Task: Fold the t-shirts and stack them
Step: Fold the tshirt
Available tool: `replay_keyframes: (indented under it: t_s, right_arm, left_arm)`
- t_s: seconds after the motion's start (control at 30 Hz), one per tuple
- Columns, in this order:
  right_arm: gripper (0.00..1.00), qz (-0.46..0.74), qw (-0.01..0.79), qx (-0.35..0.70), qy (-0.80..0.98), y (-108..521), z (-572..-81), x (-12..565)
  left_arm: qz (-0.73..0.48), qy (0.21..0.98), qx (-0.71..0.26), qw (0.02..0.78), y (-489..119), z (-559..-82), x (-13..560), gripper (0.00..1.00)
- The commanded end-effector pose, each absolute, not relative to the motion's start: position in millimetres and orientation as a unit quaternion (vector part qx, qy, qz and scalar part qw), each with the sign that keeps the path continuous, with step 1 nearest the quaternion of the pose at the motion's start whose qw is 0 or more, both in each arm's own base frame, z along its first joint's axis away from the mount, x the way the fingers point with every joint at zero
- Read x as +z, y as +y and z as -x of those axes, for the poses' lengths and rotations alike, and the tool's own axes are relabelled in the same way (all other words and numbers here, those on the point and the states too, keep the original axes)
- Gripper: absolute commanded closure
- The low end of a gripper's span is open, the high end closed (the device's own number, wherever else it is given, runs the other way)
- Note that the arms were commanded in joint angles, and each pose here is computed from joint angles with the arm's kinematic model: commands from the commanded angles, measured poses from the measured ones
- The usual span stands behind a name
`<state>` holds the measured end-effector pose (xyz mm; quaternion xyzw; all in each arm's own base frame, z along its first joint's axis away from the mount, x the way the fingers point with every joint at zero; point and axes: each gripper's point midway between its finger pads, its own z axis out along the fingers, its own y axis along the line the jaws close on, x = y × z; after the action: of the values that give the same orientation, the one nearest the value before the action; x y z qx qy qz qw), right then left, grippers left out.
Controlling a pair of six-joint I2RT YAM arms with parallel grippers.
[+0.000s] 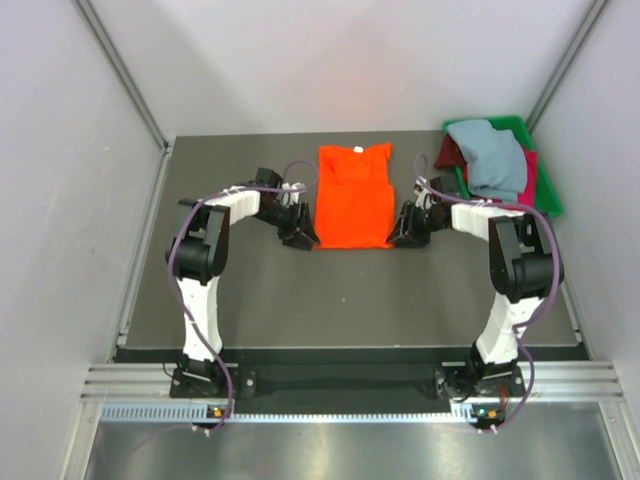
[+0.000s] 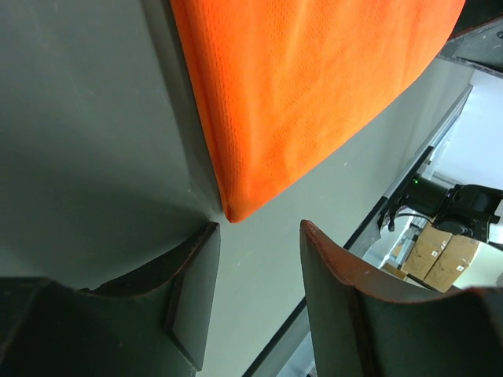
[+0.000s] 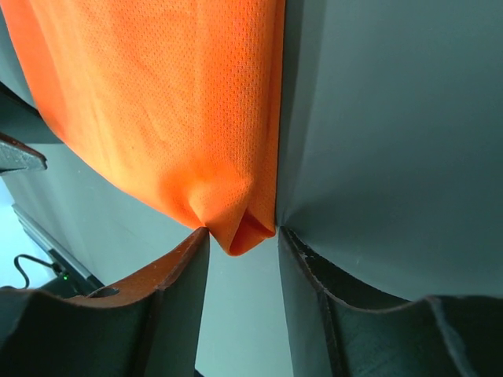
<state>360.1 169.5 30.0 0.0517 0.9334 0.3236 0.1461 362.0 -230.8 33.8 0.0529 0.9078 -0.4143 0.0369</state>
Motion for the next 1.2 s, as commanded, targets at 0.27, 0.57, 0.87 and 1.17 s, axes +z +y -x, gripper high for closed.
replay_keyframes:
  t_s: [0.27, 0.57, 0.87, 1.17]
  right_arm:
    - [0.79, -0.054, 0.159, 0.306, 0.937, 160, -366, 25]
    - [0.76, -0.054, 0.166, 0.303, 0.937, 160, -374, 24]
    - [0.91, -0.050, 0.166, 0.306, 0.936, 163, -375, 23]
    - [1.00, -0.041, 0.175, 0.311, 0.933, 166, -380, 33]
  left_arm:
    - [-0.054, 0.935, -0.351, 0.025, -216, -356, -3, 0.53]
    - [-0.065, 0.934, -0.350, 0.026, -225, -363, -10, 0.52]
    - [-0.077, 0.930, -0.358, 0.025, -233, -365, -11, 0.80]
    - [-0.085, 0.926, -0.366, 0.030, -233, -362, 1, 1.00]
